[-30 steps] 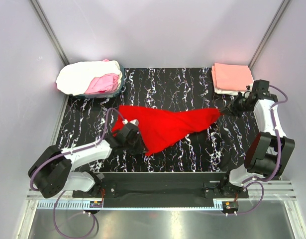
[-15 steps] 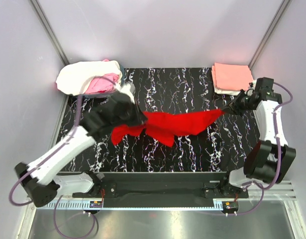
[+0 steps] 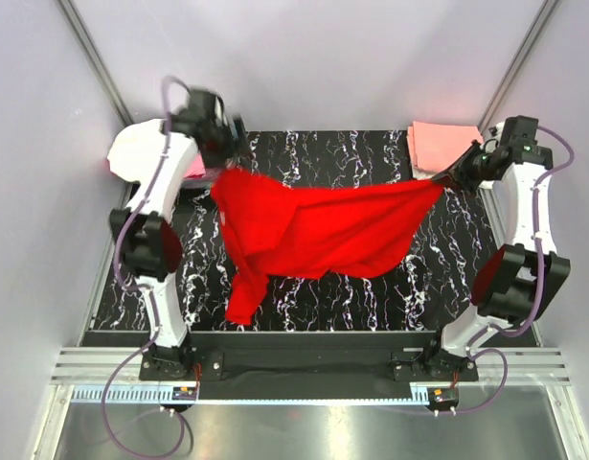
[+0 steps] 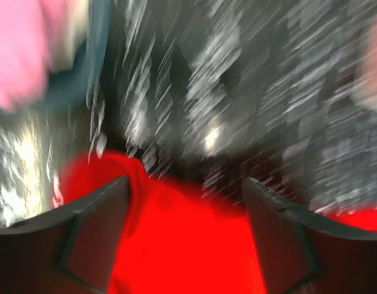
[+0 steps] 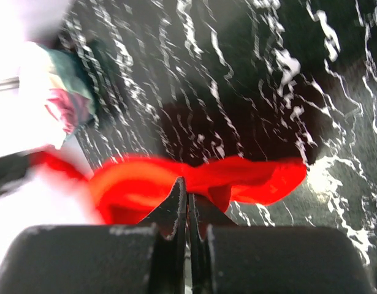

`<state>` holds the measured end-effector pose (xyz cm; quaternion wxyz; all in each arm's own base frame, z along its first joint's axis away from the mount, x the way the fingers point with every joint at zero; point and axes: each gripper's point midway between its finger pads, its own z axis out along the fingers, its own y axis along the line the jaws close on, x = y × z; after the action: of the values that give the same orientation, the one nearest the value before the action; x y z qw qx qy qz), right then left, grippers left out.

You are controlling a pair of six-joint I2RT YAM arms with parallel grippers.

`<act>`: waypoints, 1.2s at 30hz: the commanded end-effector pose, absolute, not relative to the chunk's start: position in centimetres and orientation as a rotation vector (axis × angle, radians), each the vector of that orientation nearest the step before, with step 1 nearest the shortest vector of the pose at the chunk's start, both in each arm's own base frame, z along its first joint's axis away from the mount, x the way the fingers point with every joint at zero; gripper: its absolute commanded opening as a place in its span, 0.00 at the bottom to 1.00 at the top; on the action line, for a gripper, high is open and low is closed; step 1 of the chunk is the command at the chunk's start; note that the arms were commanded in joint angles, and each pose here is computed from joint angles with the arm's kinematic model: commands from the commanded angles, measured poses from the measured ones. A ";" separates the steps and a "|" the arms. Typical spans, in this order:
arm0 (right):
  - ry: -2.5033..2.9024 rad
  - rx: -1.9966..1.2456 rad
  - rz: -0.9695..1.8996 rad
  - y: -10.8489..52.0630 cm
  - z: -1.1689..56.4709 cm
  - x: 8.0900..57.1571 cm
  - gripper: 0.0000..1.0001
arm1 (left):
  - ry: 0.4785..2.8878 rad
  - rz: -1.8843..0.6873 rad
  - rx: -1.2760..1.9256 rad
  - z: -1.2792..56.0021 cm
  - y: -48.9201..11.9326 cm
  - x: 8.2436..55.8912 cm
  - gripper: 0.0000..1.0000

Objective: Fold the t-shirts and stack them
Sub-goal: Flatten the tshirt out

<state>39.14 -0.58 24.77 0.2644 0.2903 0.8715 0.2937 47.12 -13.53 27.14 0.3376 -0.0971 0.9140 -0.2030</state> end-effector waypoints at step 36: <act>2.446 0.806 0.837 1.0 18.2 34.6 0.00 | 2.707 -0.549 -0.086 6.5 -16.3 34.0 0.55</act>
<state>34.22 0.93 17.62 0.1961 0.3039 0.8858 0.2909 33.58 -15.41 7.41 0.1825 -0.0470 0.9666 -0.1735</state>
